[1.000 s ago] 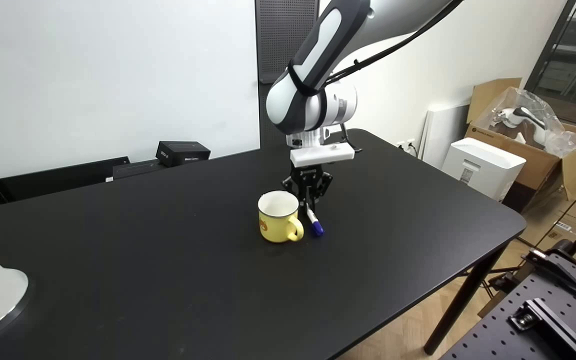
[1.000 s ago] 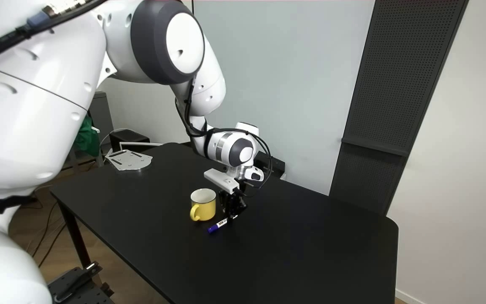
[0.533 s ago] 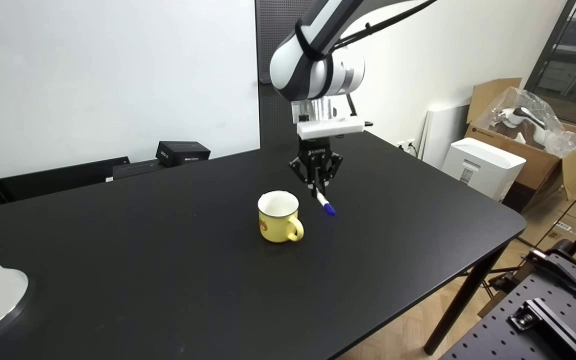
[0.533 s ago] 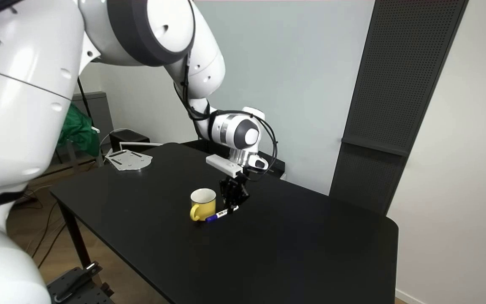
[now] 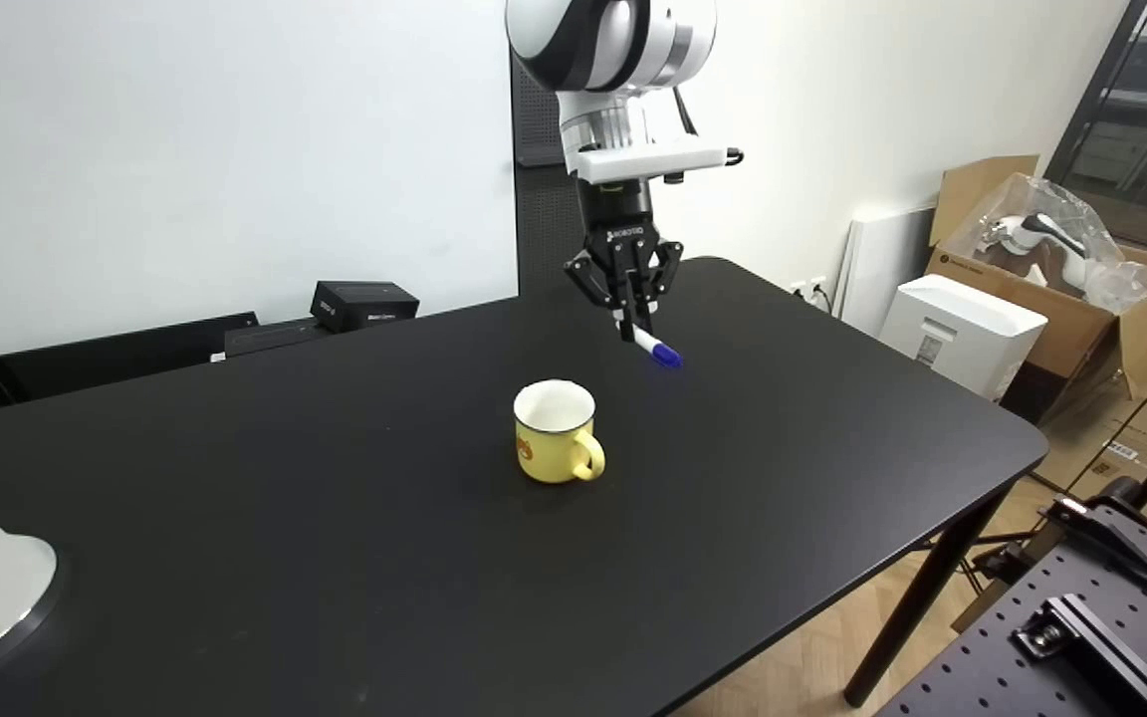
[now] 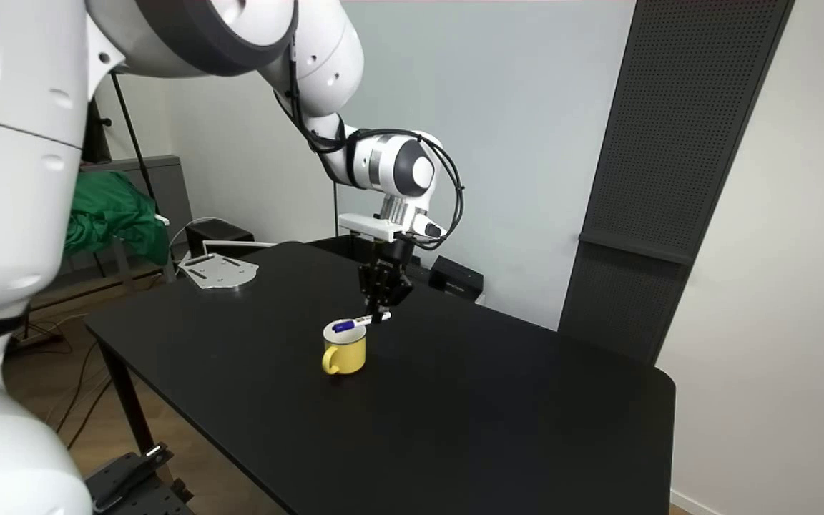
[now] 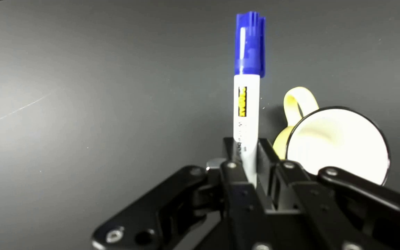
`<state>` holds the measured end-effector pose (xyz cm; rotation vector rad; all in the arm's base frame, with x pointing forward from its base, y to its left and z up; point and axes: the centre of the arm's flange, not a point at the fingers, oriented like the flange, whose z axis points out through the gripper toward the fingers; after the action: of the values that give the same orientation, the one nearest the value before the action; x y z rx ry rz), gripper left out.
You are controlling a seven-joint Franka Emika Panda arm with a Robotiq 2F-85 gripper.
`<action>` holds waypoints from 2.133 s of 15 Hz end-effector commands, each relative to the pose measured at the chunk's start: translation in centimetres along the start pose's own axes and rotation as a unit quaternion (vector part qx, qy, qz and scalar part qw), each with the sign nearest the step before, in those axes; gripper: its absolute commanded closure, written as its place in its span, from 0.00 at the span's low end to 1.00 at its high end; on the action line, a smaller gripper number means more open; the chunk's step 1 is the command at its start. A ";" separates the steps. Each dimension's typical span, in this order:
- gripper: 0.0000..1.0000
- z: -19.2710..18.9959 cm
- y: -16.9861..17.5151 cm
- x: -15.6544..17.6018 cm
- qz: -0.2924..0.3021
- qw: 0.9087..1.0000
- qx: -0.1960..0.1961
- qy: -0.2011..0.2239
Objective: Pick up the marker and put it in the cup
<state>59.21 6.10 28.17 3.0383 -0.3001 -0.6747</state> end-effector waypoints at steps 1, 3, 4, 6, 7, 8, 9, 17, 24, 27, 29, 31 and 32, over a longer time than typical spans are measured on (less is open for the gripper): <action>0.96 -2.0 -2.9 1.7 -0.026 0.998 0.001 -0.056; 0.96 -2.2 -4.2 2.0 -0.035 0.996 -0.001 -0.088; 0.96 -2.2 -4.7 2.3 -0.039 0.994 0.000 -0.102; 0.82 -0.8 -3.8 0.1 -0.035 0.996 -0.006 -0.086; 0.82 -0.7 -4.1 0.5 -0.037 0.995 -0.006 -0.090; 0.82 -0.6 -4.1 0.8 -0.038 0.995 -0.006 -0.093; 0.82 -0.5 -4.2 0.9 -0.039 0.995 -0.006 -0.094; 0.96 1.2 -5.3 4.2 -0.050 0.989 -0.012 -0.137; 0.96 2.6 -9.3 7.0 -0.087 0.983 -0.040 -0.158; 0.96 3.0 -10.8 7.7 -0.100 0.980 -0.044 -0.164; 0.96 3.3 -11.5 8.0 -0.108 0.978 -0.046 -0.170; 0.96 3.7 -12.0 8.3 -0.112 0.976 -0.047 -0.178; 0.96 3.9 -12.1 8.5 -0.115 0.975 -0.046 -0.182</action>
<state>64.56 15.77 20.69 2.8868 0.0484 -1.1977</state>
